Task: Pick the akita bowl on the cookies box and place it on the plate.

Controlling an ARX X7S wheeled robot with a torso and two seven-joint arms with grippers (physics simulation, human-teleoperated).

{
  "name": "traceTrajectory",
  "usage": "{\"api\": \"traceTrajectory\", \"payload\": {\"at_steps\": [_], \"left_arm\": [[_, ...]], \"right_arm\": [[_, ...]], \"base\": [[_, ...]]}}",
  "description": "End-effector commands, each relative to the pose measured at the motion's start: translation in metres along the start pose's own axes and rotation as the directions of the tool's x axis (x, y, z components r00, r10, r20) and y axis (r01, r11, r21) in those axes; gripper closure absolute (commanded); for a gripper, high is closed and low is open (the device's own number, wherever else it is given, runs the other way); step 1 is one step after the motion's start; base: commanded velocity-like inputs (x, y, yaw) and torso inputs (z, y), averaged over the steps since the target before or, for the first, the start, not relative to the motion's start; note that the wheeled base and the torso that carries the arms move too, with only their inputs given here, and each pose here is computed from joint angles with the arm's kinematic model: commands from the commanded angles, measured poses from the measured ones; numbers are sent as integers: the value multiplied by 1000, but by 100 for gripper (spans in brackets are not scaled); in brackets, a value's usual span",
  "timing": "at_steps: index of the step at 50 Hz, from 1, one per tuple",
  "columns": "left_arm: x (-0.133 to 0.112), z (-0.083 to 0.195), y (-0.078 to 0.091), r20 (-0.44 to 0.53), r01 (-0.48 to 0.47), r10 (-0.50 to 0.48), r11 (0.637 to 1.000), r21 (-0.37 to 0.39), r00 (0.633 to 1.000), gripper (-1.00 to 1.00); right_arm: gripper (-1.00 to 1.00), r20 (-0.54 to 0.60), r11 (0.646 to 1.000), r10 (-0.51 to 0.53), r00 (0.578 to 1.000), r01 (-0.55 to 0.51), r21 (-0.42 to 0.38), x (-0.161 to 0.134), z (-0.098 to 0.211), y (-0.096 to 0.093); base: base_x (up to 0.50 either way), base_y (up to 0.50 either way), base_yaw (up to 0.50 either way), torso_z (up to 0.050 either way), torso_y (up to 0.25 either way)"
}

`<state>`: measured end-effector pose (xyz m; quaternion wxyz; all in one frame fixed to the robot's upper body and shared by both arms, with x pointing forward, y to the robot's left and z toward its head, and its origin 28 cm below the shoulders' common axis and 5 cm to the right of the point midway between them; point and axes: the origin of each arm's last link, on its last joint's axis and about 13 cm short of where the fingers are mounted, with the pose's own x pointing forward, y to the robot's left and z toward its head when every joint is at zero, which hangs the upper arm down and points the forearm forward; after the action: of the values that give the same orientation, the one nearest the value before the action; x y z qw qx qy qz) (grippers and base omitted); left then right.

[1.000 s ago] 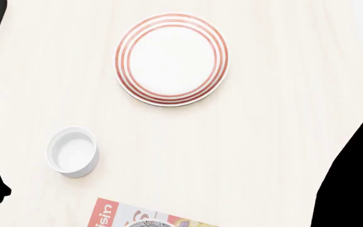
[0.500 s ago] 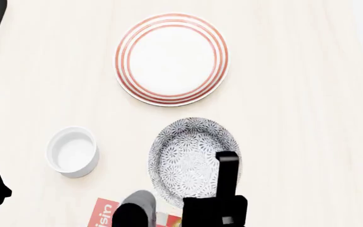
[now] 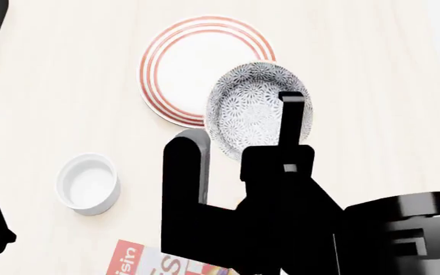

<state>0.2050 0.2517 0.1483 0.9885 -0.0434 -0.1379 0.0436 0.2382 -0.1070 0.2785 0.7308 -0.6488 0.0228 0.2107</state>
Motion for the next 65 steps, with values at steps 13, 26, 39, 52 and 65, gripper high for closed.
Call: {"api": "traceTrajectory", "payload": {"at_steps": [13,26,39,52,65], "left_arm": [[-5,-2,-1,10,43,-43,999,-6,999,-100],[-10,-3,-4,52,118,-117,993,-1,992,-100],[-18,-3,-10,62,223,-220,973,-53,974,-100],[-20,-2,-13,64,258,-254,965,-55,965,-100],[-18,-1,-12,69,245,-241,968,-56,968,-100]], "right_arm": [[100,0,993,-105,994,105,-51,55,-2,-28],[100,-3,987,-156,988,156,-46,75,-4,-43],[100,-8,984,-169,986,168,-68,100,-4,-46],[100,16,988,-149,989,149,-31,123,-1,-47],[100,34,987,-163,986,163,9,137,5,-55]], "base": [[0,0,0,0,0],[0,0,0,0,0],[0,0,0,0,0],[0,0,0,0,0],[0,0,0,0,0]]}}
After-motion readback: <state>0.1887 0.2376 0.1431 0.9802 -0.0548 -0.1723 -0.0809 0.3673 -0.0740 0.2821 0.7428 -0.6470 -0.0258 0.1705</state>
